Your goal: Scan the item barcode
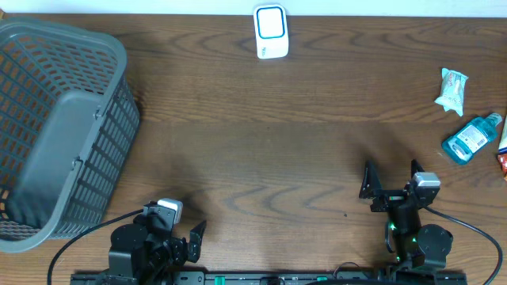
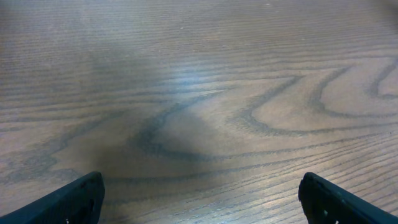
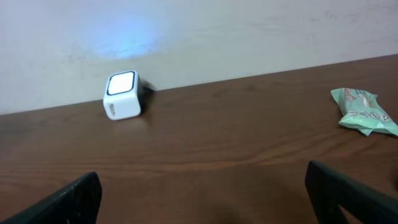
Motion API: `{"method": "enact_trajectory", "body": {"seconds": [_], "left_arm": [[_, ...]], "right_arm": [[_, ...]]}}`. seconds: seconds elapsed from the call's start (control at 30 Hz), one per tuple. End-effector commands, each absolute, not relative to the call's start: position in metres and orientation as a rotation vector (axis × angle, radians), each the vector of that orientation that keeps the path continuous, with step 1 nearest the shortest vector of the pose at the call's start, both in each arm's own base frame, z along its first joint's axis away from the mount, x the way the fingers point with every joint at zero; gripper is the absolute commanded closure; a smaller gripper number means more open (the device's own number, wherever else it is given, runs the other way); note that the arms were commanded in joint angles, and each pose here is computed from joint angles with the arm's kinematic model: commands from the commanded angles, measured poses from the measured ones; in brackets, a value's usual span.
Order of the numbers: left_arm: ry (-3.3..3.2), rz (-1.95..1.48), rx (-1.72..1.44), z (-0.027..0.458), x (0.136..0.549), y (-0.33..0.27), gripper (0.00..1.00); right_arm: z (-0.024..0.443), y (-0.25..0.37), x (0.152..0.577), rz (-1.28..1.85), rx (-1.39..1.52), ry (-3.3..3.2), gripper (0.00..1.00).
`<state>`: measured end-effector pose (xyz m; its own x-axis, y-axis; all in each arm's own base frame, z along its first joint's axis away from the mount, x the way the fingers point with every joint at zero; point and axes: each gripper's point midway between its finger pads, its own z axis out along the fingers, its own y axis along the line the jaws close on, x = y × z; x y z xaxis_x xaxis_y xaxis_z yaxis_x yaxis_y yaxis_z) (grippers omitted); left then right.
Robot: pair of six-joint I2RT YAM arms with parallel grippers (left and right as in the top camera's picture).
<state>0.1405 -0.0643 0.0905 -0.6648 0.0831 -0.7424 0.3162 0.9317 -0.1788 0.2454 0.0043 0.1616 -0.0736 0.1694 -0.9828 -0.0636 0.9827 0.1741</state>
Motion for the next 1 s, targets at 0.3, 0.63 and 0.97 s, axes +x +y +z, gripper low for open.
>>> {"method": "enact_trajectory", "body": {"seconds": [0.3,0.63,0.97], "left_arm": [[2.290,-0.382,0.282,0.090,0.138,-0.065,0.01],[2.290,-0.382,0.282,0.090,0.138,-0.065,0.01],[2.222,-0.320,0.247,0.100,0.154,-0.057,0.01]], "right_arm": [[0.161,0.006,0.245,0.181,0.057,1.631,0.01],[0.161,0.006,0.245,0.181,0.057,1.631,0.01],[0.161,0.006,0.245,0.181,0.057,1.632,0.01]]}}
